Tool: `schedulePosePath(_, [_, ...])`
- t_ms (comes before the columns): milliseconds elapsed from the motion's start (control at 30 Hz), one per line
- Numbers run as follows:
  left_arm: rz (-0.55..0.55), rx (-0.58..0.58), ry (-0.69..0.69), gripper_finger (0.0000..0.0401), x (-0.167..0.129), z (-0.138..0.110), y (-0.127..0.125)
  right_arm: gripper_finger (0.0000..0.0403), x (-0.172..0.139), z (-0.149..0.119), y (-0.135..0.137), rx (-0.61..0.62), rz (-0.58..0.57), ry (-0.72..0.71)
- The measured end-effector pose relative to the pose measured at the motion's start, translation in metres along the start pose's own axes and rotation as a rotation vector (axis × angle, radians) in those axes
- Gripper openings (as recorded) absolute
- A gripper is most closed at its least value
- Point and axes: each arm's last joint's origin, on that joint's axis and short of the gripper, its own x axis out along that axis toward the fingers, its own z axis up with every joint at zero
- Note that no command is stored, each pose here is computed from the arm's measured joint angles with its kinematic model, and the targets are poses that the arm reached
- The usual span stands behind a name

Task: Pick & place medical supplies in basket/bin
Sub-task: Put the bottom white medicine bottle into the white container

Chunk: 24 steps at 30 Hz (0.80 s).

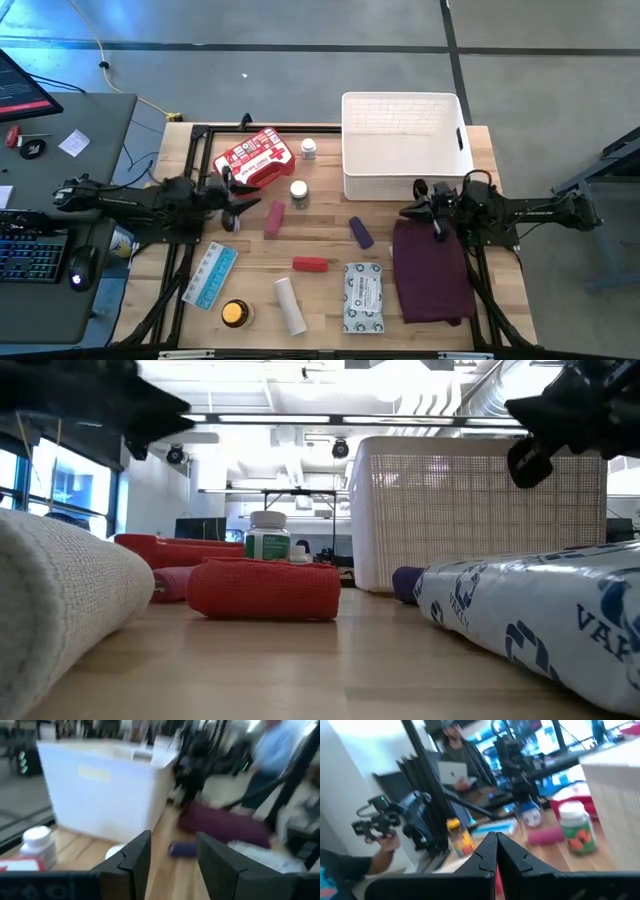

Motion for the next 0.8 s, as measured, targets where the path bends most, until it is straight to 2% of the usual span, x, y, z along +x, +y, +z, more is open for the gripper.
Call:
schedulePosePath(200, [0.05, 0.116, 0.246, 0.0189, 0.05, 0.017, -0.016, 0.0, 0.001, -0.003, 0.009, 0.005, 0.077, 0.021])
schedulePosePath(333, [0.11, 0.228, 0.474, 0.0193, 0.086, 0.012, -0.024, 0.0, 0.002, -0.006, 0.02, 0.011, 0.172, 0.042])
schedulePosePath(400, [0.128, 0.264, 0.543, 0.0206, 0.102, 0.013, -0.028, 0.0, 0.002, -0.008, 0.025, 0.02, 0.203, 0.054])
schedulePosePath(600, [0.194, 0.308, 0.639, 0.029, 0.136, 0.027, -0.031, 0.0, 0.004, -0.018, 0.041, 0.0, 0.273, 0.108])
schedulePosePath(700, [0.267, 0.301, 0.691, 0.0344, 0.145, 0.034, -0.016, 0.0001, 0.007, -0.025, 0.049, -0.054, 0.287, 0.124])
schedulePosePath(800, [0.322, 0.239, 0.715, 0.0388, 0.15, 0.037, 0.004, 0.0004, 0.01, -0.031, 0.056, -0.105, 0.286, 0.14])
